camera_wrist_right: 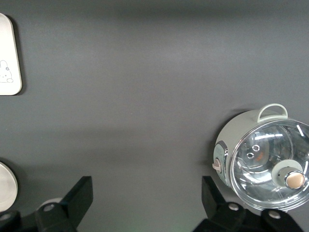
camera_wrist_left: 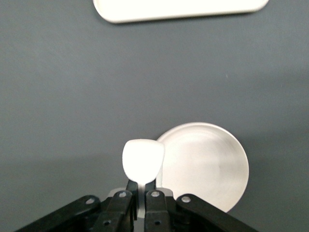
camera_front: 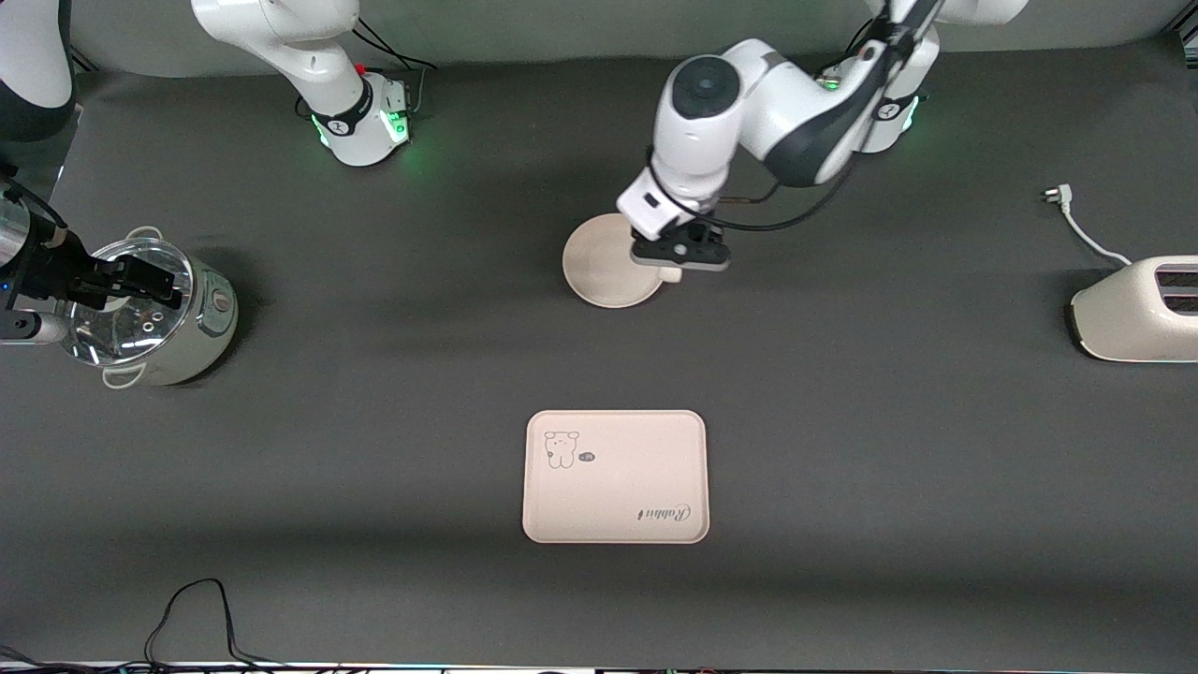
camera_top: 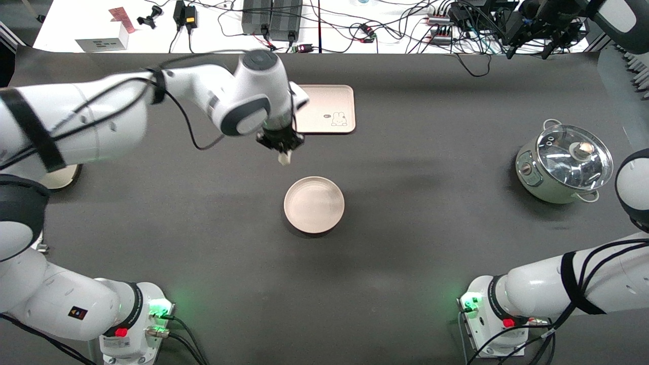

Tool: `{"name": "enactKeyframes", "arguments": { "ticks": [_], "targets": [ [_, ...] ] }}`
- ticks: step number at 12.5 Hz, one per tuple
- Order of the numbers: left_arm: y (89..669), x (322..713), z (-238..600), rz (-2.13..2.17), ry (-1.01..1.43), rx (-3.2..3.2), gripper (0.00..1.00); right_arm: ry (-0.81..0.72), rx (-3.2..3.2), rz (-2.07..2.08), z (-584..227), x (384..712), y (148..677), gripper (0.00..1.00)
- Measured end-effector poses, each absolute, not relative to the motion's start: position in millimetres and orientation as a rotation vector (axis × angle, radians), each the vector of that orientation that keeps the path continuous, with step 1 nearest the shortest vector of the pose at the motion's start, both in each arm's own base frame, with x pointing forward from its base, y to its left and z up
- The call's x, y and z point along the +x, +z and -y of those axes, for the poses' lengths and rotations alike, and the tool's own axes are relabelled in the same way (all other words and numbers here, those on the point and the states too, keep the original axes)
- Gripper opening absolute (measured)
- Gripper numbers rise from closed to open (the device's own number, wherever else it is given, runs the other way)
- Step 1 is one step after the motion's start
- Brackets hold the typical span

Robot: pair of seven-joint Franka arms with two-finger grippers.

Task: Place bun in plate and plate on tray
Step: 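Carry the bun with the left gripper over the beige plate, then lower the bun onto the plate and open the left gripper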

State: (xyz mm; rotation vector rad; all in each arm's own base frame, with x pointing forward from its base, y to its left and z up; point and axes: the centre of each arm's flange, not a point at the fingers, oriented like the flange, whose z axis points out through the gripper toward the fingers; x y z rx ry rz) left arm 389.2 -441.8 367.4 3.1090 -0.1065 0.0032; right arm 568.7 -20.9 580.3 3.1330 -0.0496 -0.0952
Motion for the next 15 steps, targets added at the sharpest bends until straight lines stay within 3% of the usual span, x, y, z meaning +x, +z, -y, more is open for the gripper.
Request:
{"name": "enactKeyframes", "arguments": {
  "ticks": [6, 11, 13, 15],
  "targets": [
    [250, 349, 494, -0.065, 0.051, 3.156, 0.08, -0.097, 3.133, 0.05, 21, 569, 580, 1.0],
    [230, 322, 519, -0.123, 0.049, 3.164, 0.08, -0.107, 3.133, 0.049, 21, 568, 577, 1.0],
    [221, 319, 522, -0.11, 0.066, 3.177, 0.14, -0.11, 3.133, 0.049, 21, 568, 576, 1.0],
    [213, 321, 520, -0.085, 0.086, 3.189, 0.35, -0.111, 3.133, 0.049, 21, 568, 575, 1.0]
  ]
}}
